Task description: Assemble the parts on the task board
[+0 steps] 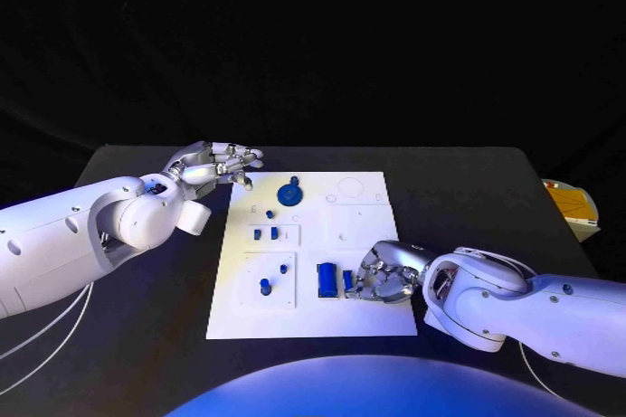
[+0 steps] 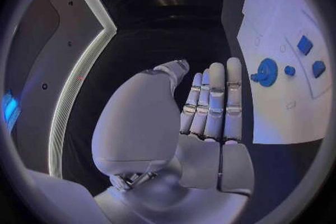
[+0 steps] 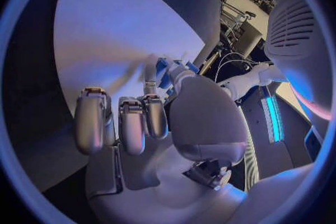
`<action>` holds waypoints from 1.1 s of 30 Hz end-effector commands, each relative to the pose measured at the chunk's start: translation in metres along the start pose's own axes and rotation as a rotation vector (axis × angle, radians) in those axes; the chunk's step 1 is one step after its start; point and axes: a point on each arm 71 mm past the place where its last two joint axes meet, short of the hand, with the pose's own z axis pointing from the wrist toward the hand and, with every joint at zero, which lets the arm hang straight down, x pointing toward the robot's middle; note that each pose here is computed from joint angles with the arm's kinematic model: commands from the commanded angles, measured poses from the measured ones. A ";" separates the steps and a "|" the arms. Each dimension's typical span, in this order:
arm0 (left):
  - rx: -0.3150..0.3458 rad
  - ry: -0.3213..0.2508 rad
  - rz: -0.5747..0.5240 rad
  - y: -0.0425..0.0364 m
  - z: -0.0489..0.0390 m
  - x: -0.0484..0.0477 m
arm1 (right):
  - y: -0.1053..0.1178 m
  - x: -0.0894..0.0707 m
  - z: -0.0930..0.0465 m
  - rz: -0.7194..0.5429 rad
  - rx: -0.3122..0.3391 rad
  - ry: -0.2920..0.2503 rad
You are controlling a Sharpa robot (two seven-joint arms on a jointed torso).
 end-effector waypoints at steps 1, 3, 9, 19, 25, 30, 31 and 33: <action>0.005 0.020 -0.003 -0.0006 0.0005 0.0027 | -0.001 0.000 0.002 0.002 0.020 -0.012; 0.005 0.020 -0.003 -0.0006 0.0005 0.0027 | -0.001 0.000 0.004 0.000 0.021 -0.009; 0.004 0.020 -0.003 -0.0005 0.0005 0.0027 | 0.000 0.001 0.006 -0.010 0.022 0.000; 0.003 0.019 -0.003 -0.0002 0.0004 0.0022 | 0.007 -0.001 0.002 0.011 -0.022 -0.046; 0.002 0.017 -0.002 0.0002 0.0003 0.0015 | 0.017 -0.004 -0.004 0.034 -0.076 -0.075; 0.001 0.018 -0.002 0.0004 0.0005 0.0016 | 0.029 -0.002 -0.006 0.037 -0.122 -0.075; 0.001 0.018 -0.003 0.0005 0.0005 0.0017 | 0.030 -0.001 -0.006 0.036 -0.125 -0.073; 0.001 0.020 -0.003 0.0005 0.0007 0.0021 | 0.031 -0.001 -0.005 0.035 -0.128 -0.069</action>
